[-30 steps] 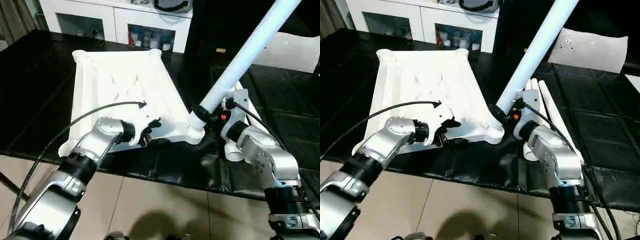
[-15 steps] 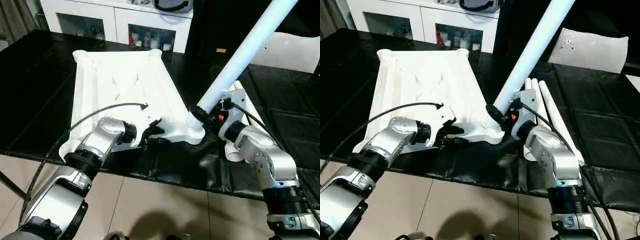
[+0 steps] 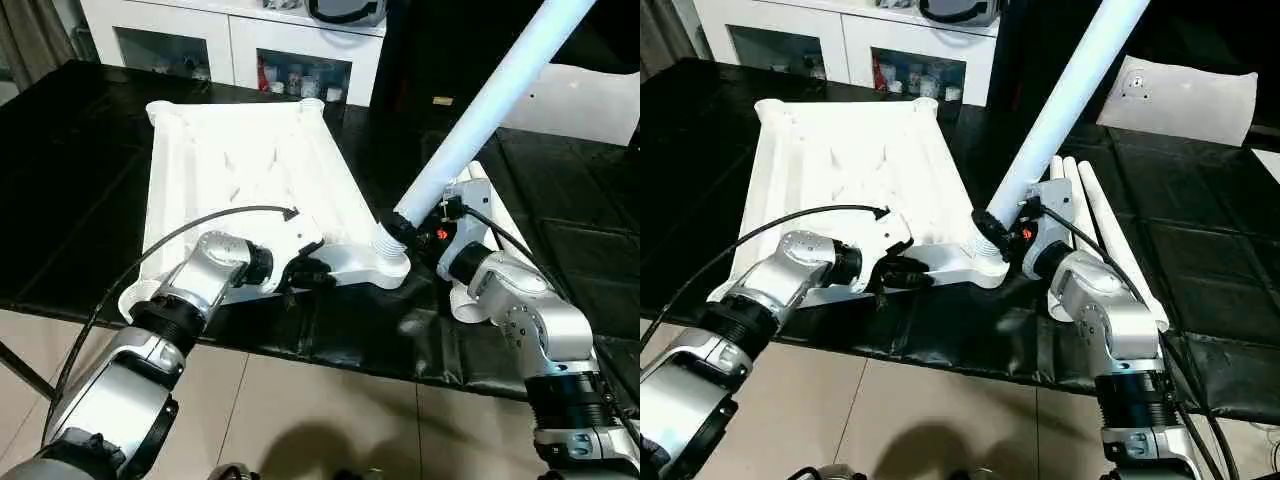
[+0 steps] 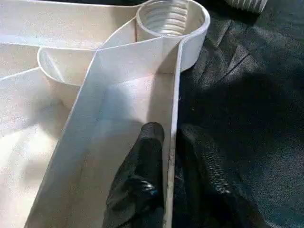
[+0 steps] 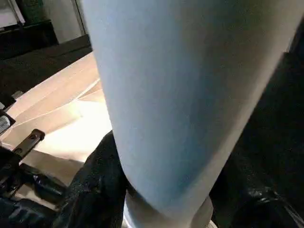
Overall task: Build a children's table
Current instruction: Insert table leg to table base
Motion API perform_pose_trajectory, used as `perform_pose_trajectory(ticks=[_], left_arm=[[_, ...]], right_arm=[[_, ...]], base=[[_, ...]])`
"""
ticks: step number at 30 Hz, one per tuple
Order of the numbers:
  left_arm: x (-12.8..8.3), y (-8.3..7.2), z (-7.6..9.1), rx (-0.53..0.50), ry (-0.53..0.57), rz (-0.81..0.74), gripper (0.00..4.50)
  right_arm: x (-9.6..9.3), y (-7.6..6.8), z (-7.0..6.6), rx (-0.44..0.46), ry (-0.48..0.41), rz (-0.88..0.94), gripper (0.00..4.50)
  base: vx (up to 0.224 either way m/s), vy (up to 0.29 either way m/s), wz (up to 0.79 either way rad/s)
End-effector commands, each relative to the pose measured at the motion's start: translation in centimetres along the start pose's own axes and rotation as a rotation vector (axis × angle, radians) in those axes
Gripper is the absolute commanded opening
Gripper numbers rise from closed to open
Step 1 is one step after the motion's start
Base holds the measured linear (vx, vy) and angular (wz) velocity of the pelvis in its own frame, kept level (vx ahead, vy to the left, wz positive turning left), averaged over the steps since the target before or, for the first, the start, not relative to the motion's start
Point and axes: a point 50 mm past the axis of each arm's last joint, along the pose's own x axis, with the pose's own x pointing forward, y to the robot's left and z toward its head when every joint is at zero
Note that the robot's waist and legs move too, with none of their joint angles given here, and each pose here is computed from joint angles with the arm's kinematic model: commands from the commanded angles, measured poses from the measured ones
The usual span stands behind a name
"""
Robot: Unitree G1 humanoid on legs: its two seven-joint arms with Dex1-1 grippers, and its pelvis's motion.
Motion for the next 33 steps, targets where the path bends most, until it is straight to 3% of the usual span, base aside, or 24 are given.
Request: perform_pose_trajectory(ticks=[1,5,10,17,22,31,33], left_arm=[[0.2,0.0,0.3,0.027,0.011,-0.004,0.46],[0.2,0.0,0.1,0.054,0.043,-0.008,0.04],[0.3,-0.1,-0.2,0.068,0.067,-0.021,0.00],[0.2,-0.8,-0.6,0.103,0.082,-0.102,0.00],[-1.2,-1.3,-0.9,0.163,0.055,-0.201,0.00],[-1.5,-0.3,-0.1,0.100,-0.050,-0.073,0.00],[-1.5,-0.4,0.0,0.120,-0.047,-0.067,0.46]], right_arm=[[-0.2,0.1,0.2,-0.017,-0.011,0.001,1.93],[-0.1,0.2,0.3,-0.018,-0.009,0.005,1.93],[-0.1,0.2,0.3,-0.020,-0.005,0.013,1.93],[0.0,0.3,0.3,-0.025,0.002,0.028,1.93],[0.0,0.2,0.4,-0.028,0.003,0.035,1.93],[0.1,0.4,0.1,-0.027,0.015,0.046,1.93],[0.1,0.5,0.2,-0.028,0.016,0.050,1.93]], base=[[0.000,0.000,0.00],[0.000,0.000,0.00],[0.000,0.000,0.00],[0.000,0.000,0.00],[0.000,0.000,0.00],[0.000,0.000,0.00],[0.000,0.000,0.00]])
